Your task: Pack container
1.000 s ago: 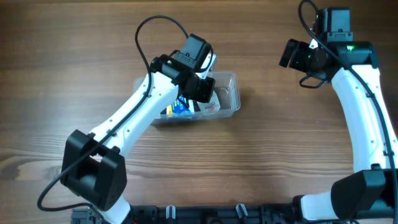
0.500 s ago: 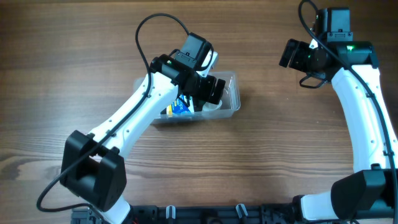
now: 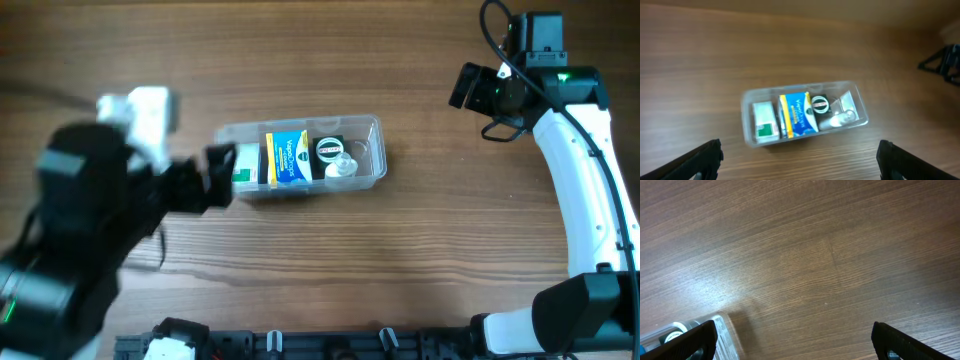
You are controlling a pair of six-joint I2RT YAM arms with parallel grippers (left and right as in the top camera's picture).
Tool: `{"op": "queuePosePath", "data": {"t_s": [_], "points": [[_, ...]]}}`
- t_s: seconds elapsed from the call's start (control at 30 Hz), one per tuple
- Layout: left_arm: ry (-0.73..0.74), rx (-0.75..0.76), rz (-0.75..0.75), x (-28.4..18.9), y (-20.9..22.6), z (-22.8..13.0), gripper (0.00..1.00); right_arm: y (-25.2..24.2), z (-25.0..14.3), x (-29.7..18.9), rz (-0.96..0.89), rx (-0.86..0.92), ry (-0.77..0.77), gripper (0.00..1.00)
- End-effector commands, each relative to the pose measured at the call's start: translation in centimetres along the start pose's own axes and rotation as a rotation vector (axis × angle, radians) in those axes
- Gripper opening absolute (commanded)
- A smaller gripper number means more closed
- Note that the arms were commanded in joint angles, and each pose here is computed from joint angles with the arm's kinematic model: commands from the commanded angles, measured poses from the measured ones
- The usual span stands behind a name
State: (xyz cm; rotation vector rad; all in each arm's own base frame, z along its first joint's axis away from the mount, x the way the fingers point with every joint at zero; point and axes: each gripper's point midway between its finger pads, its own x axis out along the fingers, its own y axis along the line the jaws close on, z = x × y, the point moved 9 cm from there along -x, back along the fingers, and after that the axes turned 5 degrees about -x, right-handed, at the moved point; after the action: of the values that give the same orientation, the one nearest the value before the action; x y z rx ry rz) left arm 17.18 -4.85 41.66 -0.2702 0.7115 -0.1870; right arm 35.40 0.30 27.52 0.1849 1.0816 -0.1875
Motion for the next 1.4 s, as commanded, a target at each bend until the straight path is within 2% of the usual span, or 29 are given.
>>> {"op": "queuePosePath", "data": {"t_s": [0.0, 0.1, 0.23, 0.33, 0.43, 0.83, 0.9, 1.13, 1.27, 1.37], "points": [[-0.094, -0.024, 0.003, -5.6, 1.0, -2.5, 1.0, -0.1, 0.0, 0.4, -0.017, -0.013, 0.003, 1.0], [-0.077, -0.061, 0.008, -9.1, 1.9, -6.5, 1.0, -0.1, 0.0, 0.4, -0.017, -0.013, 0.003, 1.0], [-0.051, -0.111, 0.016, -10.8, 2.5, -9.1, 1.0, -0.1, 0.0, 0.4, -0.017, -0.013, 0.003, 1.0], [-0.042, -0.11, 0.021, -10.8, 2.6, -9.3, 1.0, -0.1, 0.0, 0.4, -0.017, -0.013, 0.003, 1.0], [0.077, -0.115, 0.068, -10.9, 3.2, -11.2, 1.0, -0.1, 0.0, 0.4, -0.017, -0.013, 0.003, 1.0], [0.091, -0.104, 0.084, -9.7, 3.6, -11.5, 1.0, -0.1, 0.0, 0.4, -0.017, -0.013, 0.003, 1.0], [0.003, -0.05, 0.05, -8.4, 3.9, -12.2, 1.0, -0.1, 0.0, 0.4, -0.017, -0.013, 0.003, 1.0], [-0.236, -0.062, 0.013, -2.1, 6.2, -16.0, 1.0, -0.1, 0.0, 0.4, -0.017, -0.013, 0.003, 1.0], [-0.353, 0.057, -0.112, 2.3, 6.4, -17.1, 1.0, -0.1, 0.0, 0.4, -0.017, -0.013, 0.003, 1.0], [-0.395, 0.083, -0.135, 4.6, 6.8, -17.3, 1.0, -0.1, 0.0, 0.4, -0.017, -0.013, 0.003, 1.0]]}}
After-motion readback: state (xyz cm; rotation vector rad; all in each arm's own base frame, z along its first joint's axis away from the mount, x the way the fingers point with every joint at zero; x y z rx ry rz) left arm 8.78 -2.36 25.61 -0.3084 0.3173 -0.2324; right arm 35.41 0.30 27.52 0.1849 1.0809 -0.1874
